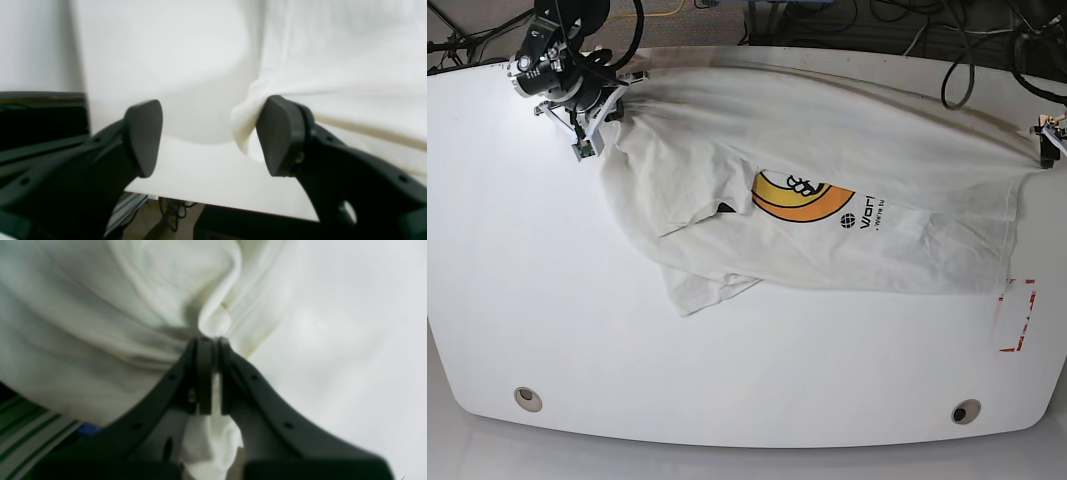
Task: Fold the T-shirt properly
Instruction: 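Lower the open right gripper onto the shirt corner and close it, then open the left gripper and move it along the shirt edge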
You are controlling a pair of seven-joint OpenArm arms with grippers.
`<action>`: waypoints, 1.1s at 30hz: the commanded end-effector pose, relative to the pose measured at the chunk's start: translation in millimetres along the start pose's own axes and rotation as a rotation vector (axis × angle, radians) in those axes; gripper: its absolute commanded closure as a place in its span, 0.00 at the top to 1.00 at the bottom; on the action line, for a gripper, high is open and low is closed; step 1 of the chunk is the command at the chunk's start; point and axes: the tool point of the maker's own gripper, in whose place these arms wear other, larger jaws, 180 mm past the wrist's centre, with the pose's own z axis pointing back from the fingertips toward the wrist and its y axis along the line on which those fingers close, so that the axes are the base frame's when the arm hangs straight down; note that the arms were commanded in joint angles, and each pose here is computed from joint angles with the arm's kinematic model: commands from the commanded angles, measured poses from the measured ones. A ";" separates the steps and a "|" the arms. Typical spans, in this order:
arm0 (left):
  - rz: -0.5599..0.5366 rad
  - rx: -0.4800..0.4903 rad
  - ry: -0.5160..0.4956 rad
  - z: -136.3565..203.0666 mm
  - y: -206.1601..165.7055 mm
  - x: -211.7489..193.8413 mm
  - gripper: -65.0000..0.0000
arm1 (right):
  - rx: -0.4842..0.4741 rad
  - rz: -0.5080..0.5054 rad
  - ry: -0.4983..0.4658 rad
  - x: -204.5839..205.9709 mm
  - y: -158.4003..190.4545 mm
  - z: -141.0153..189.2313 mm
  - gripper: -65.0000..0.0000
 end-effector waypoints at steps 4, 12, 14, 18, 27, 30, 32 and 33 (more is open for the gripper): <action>0.038 0.003 -0.043 -3.4 10.2 23.4 0.66 | -0.007 0.015 -0.052 15.7 -1.9 3.5 0.00; 0.056 -0.085 -0.029 -30.5 -10.9 33.0 0.66 | -0.008 0.018 -0.067 22.3 -2.2 3.4 0.00; 0.067 -0.093 -0.016 -33.5 -11.7 28.6 0.66 | -0.007 0.017 -0.066 21.7 -2.1 3.4 0.00; 0.067 -0.096 0.014 -33.5 -11.2 23.2 0.66 | -0.008 0.018 -0.070 23.6 -2.5 3.5 0.00; 0.111 -0.139 0.065 -16.7 -0.1 0.8 0.65 | -0.007 0.017 -0.070 23.2 -2.3 2.9 0.00; 0.130 -0.180 0.029 -14.9 -6.1 7.5 0.65 | -0.001 0.011 -0.066 22.9 -2.3 0.2 0.00; 0.147 -0.209 -0.004 -13.5 -10.2 13.8 0.65 | -0.001 0.012 -0.073 26.1 -2.9 -0.2 0.00; 0.153 -0.220 -0.015 -13.1 -12.0 15.9 0.65 | -0.001 0.012 -0.073 26.1 -2.9 -0.2 0.00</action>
